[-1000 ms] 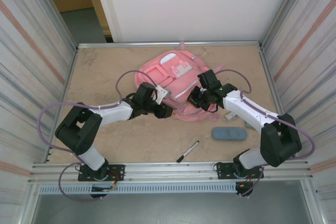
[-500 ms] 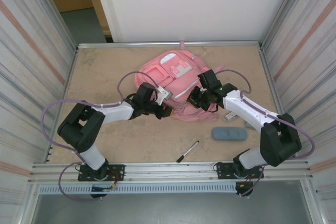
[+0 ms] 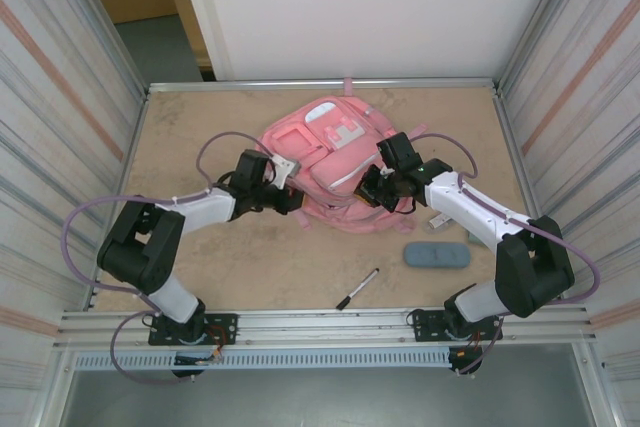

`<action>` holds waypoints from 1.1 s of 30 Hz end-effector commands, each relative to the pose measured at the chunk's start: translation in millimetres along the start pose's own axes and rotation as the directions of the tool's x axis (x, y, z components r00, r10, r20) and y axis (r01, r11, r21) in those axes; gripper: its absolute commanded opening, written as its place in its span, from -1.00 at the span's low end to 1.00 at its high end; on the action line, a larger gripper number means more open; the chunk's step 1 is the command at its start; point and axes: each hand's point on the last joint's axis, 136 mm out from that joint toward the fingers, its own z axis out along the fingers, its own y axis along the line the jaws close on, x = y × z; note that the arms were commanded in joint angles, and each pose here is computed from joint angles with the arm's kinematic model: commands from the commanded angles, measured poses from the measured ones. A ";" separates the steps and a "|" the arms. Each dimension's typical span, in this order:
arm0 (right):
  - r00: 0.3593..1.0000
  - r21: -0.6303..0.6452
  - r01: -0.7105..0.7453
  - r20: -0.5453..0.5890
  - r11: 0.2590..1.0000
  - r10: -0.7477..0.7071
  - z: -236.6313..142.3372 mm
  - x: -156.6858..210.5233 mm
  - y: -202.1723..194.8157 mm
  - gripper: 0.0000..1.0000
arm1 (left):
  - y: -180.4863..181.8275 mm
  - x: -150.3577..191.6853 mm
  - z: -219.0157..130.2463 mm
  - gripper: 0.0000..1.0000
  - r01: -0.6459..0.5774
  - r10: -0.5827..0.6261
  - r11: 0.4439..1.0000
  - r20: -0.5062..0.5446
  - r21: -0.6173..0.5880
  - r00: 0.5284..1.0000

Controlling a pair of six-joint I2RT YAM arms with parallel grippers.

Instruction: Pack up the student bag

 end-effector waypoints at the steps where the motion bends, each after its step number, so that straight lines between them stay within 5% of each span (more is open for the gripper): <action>1: 0.999 -0.048 0.046 -0.019 0.998 -0.047 -12.1 1.2 18.0 -1.00 | 50.5 4.8 -5.5 -1.00 0.131 -0.136 0.978 -0.023 -0.163 0.990; 7: 0.999 -0.056 0.045 -0.018 0.997 -0.046 -11.7 7.3 22.3 -1.00 | 92.8 -3.1 -21.5 -0.99 0.349 -0.348 0.903 0.048 -0.249 0.936; 11: 0.997 -0.052 0.073 -0.019 0.996 -0.074 -2.8 20.7 26.0 -1.00 | 96.3 -7.9 -30.5 -0.78 0.355 -0.354 0.886 0.060 -0.297 0.933; 16: 0.997 -0.056 0.067 -0.029 0.996 -0.069 -0.7 24.5 27.1 -1.00 | 122.5 -3.1 -61.6 -0.35 0.425 -0.413 0.797 0.128 -0.429 0.902; 20: 0.988 -0.126 0.136 -0.062 0.983 -0.144 -4.1 33.3 39.1 -0.45 | 107.4 -11.9 -77.6 -0.24 0.455 -0.421 0.826 0.172 -0.331 0.890; 24: 0.980 -0.108 0.185 -0.058 0.977 -0.192 -13.3 32.9 31.4 0.29 | 79.2 -27.7 -98.9 -0.17 0.404 -0.351 0.879 0.229 -0.254 0.908; 29: 0.990 0.038 0.125 0.058 0.991 -0.127 -40.5 2.9 -17.7 0.49 | 6.3 -49.6 -108.0 -0.15 0.174 -0.141 0.974 0.218 -0.142 0.966; 33: 0.981 0.119 0.042 0.181 0.992 -0.063 -68.3 -20.9 -57.1 0.53 | -50.1 -50.3 -97.5 -0.11 -0.114 0.148 0.973 0.160 -0.202 0.976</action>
